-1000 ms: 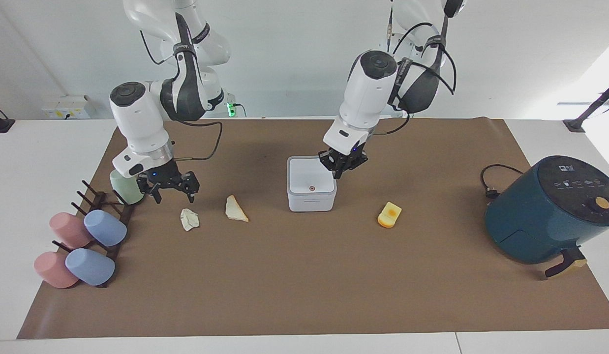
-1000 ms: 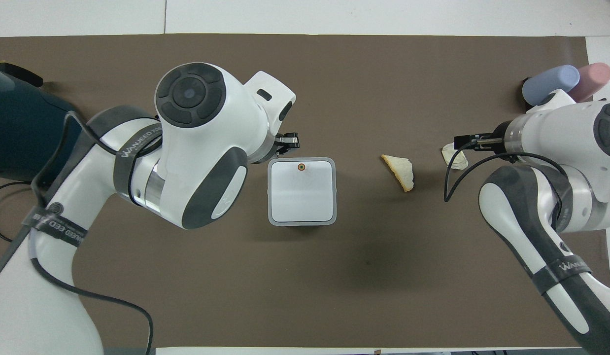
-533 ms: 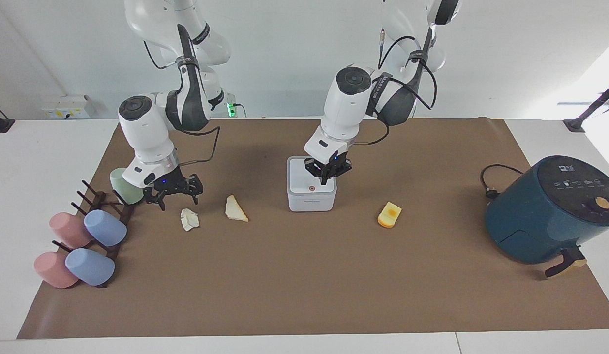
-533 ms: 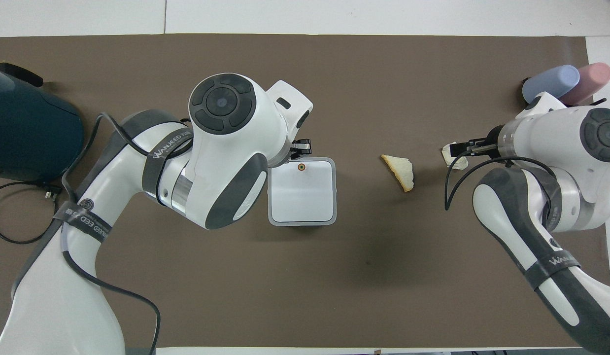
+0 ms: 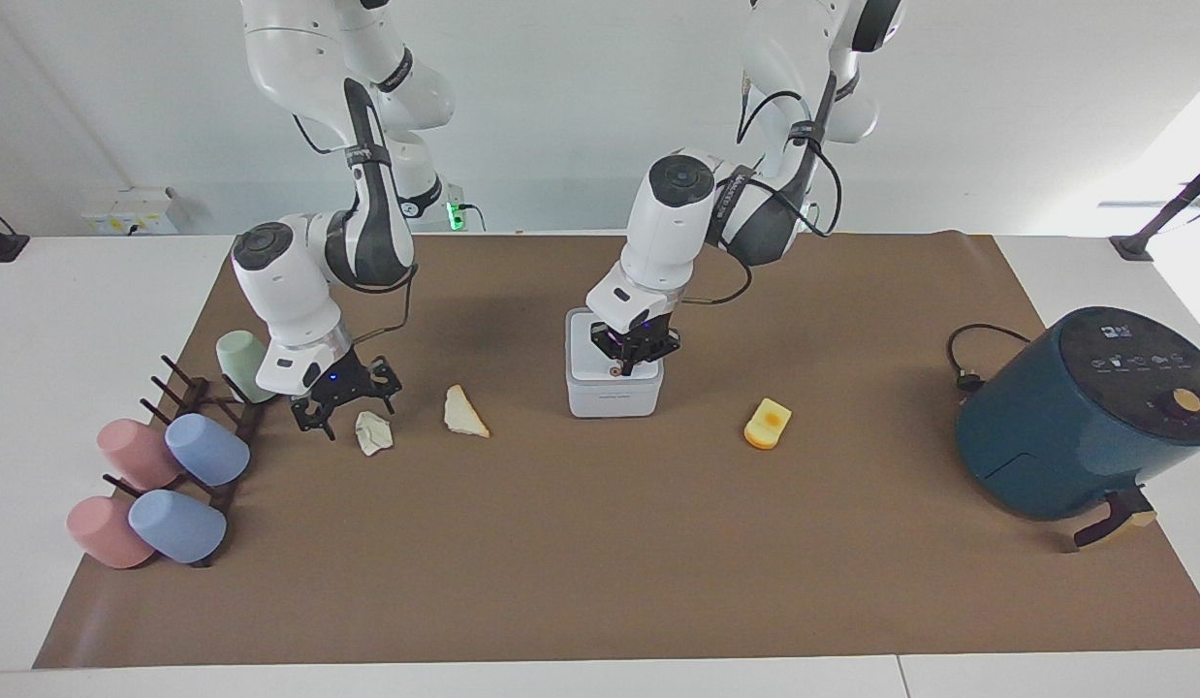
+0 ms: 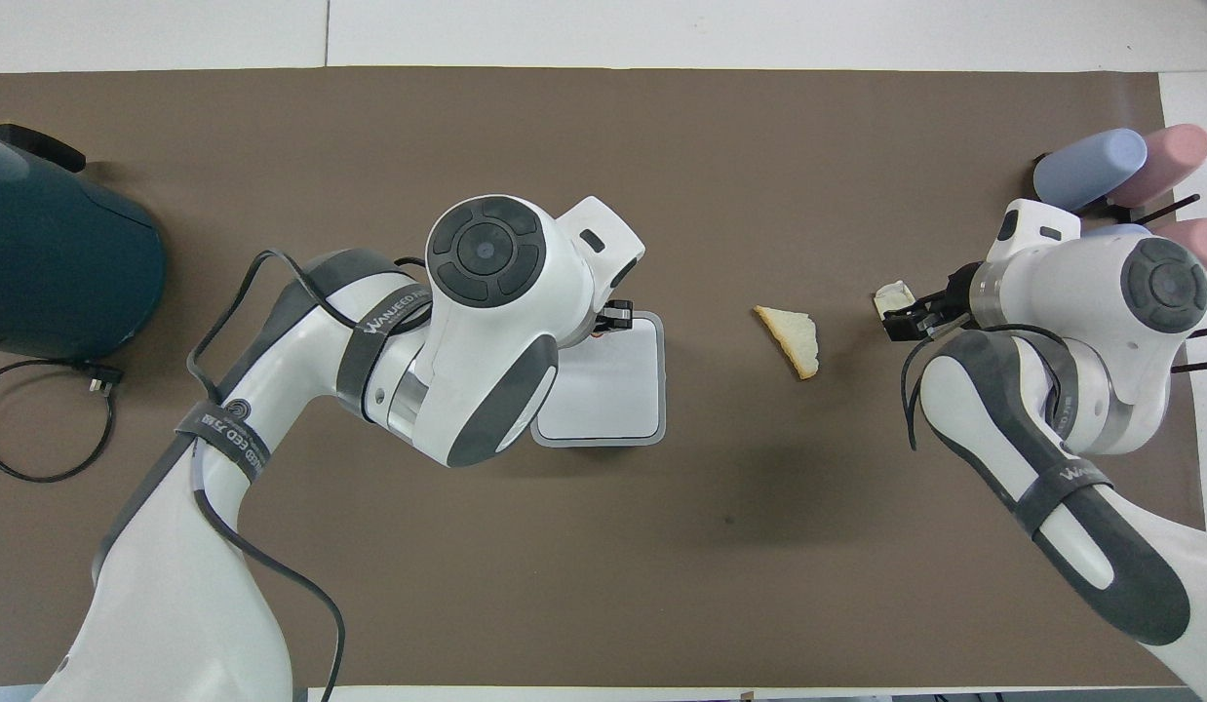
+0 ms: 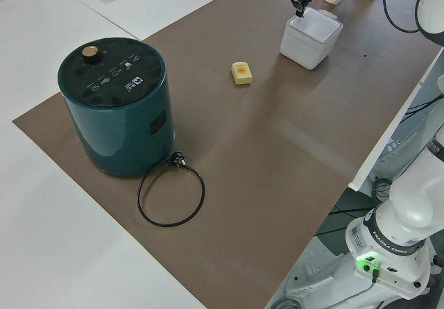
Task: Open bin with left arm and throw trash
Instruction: 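Lift the bin lid open with the left gripper while the right gripper grasps paper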
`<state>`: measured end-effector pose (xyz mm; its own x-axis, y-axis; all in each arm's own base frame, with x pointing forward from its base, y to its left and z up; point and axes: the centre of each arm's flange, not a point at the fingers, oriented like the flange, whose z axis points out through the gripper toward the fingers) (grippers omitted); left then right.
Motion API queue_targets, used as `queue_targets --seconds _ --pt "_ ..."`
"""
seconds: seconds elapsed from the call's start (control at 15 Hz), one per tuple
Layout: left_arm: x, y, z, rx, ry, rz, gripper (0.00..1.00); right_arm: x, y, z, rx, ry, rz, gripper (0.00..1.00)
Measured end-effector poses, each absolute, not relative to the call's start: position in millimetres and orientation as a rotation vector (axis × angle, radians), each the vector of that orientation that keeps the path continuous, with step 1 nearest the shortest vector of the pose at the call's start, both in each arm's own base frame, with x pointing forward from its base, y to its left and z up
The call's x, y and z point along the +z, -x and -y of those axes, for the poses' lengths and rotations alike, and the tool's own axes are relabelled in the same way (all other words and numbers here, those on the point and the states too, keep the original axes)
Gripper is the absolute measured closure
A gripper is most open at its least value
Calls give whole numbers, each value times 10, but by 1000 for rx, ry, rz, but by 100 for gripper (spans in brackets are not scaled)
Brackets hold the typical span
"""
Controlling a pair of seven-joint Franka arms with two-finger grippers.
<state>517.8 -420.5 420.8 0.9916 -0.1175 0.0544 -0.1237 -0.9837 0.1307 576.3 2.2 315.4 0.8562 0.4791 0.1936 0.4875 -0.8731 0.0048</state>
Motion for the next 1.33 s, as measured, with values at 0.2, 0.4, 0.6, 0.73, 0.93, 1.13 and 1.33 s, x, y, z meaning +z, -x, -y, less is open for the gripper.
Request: queue_targets --seconds 0.2,0.4,0.6,0.73,0.93,1.13,1.33 --pt "4180 -5184 4222 74 -3000 185 99 3094 -5770 -16 -298 2968 798 38" --pt "4181 -5184 4222 74 -3000 185 99 3096 -5770 -12 -297 2968 797 70" --pt "4178 -5181 4223 73 -3000 189 99 3165 -5776 -14 -300 2974 750 97" --pt "4168 -5168 4237 82 -3007 216 99 3310 -5781 -48 -310 2997 582 97" --pt "4162 -5138 4258 110 -3017 245 99 3727 -5821 -367 -295 2992 374 97" --pt "4161 -5117 4265 127 -3019 262 99 4305 -5827 -647 -257 2972 295 97" --pt "4170 -5118 4257 128 -3020 261 99 4801 -5728 -661 -236 2966 225 97"
